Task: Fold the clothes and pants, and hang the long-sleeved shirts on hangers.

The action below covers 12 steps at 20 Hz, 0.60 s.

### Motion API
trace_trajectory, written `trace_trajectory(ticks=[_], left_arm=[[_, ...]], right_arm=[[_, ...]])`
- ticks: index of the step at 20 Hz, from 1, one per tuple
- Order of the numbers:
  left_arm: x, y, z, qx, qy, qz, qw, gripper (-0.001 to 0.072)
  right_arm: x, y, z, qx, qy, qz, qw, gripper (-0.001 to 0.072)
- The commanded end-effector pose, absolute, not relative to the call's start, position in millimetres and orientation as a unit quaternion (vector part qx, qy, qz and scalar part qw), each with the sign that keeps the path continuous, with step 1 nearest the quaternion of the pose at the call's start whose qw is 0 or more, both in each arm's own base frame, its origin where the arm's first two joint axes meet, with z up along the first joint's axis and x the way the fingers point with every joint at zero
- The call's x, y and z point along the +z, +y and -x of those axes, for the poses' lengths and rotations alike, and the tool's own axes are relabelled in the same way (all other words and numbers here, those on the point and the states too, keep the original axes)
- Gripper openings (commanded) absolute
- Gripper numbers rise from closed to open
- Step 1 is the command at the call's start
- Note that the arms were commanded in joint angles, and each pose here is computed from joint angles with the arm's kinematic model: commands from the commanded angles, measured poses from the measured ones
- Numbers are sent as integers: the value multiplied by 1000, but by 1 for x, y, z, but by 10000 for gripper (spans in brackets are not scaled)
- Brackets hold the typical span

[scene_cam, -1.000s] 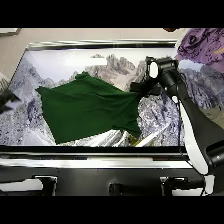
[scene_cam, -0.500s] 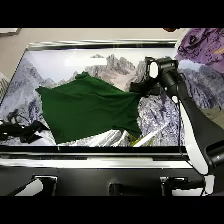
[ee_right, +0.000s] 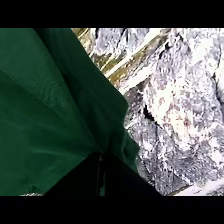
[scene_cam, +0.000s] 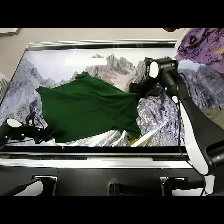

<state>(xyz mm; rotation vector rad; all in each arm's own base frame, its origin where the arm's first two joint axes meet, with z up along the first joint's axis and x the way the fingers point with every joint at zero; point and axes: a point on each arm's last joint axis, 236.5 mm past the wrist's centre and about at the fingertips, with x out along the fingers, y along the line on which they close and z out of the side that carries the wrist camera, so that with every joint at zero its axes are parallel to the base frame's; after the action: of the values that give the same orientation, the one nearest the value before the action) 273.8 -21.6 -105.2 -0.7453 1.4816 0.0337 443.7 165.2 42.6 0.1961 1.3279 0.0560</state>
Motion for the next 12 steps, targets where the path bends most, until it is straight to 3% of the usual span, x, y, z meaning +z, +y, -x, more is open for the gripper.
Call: trace_trajectory(ticks=[1, 3, 7, 9, 12], left_arm=[[-75, -21, -310, 1, 620, 329, 712, 15], [-13, -7, -357, -15, 556, 309, 772, 14], [173, 21, -417, -37, 387, 214, 896, 15], [273, 24, -410, -39, 297, 166, 940, 15], [390, 11, -358, -46, 176, 113, 977, 15]], right_arm=[[51, 166, -446, 35, 603, -85, 792, 24], [84, 154, -467, 42, 543, -68, 836, 24], [236, 127, -486, 66, 354, -66, 931, 25], [315, 111, -457, 75, 274, -65, 957, 25], [407, 90, -378, 95, 174, -48, 979, 25]])
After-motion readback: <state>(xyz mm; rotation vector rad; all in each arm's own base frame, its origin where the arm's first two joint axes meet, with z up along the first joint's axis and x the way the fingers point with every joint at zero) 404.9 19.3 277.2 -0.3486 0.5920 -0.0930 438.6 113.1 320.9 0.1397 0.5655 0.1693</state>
